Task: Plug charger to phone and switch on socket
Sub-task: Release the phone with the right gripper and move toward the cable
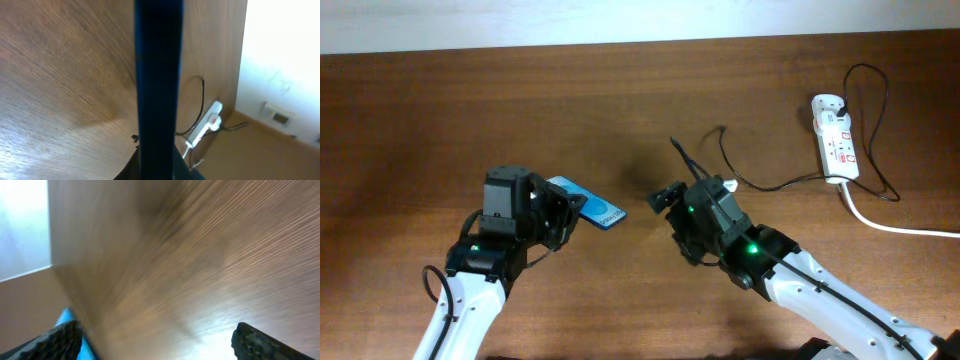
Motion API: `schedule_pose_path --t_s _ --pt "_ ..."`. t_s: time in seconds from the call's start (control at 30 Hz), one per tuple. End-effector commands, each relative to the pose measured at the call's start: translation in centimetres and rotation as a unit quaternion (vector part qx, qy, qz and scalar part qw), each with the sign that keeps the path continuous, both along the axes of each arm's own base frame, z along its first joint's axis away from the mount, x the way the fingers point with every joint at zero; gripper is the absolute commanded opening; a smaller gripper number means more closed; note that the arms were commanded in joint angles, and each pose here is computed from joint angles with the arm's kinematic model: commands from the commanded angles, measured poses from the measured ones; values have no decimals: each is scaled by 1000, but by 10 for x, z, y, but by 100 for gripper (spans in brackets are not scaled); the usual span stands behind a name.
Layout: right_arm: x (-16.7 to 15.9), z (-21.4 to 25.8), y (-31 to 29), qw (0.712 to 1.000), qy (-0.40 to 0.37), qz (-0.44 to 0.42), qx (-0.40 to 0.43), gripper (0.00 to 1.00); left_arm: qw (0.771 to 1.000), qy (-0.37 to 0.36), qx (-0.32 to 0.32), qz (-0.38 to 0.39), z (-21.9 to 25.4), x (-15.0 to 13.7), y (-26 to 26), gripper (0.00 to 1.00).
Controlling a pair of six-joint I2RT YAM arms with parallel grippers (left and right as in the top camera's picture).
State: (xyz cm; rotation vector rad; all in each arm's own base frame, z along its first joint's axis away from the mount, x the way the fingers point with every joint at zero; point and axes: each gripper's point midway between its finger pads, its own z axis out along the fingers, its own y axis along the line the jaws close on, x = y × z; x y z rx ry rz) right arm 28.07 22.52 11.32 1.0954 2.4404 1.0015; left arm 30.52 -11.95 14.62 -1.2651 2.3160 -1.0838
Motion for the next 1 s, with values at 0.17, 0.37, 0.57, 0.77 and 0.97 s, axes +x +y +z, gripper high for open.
schedule_pose_path --t_s 0.17,0.37,0.57,0.77,0.97 --pt "-2 -26 -63 983 -11 -36 -182 99 994 -61 49 -76 7 2 -3 0" --pt "-3 -26 -61 969 -47 55 -236 99 993 -66 48 -90 8 0 -6 0" --pt "2 7 -54 953 -70 125 -267 99 993 -66 48 -90 8 0 -6 0" --pt "5 37 -54 943 -80 147 -287 99 993 -66 45 -93 9 -1 -7 0" --pt "20 64 -91 931 -74 128 -332 99 991 -73 40 -103 11 -1 -10 0"
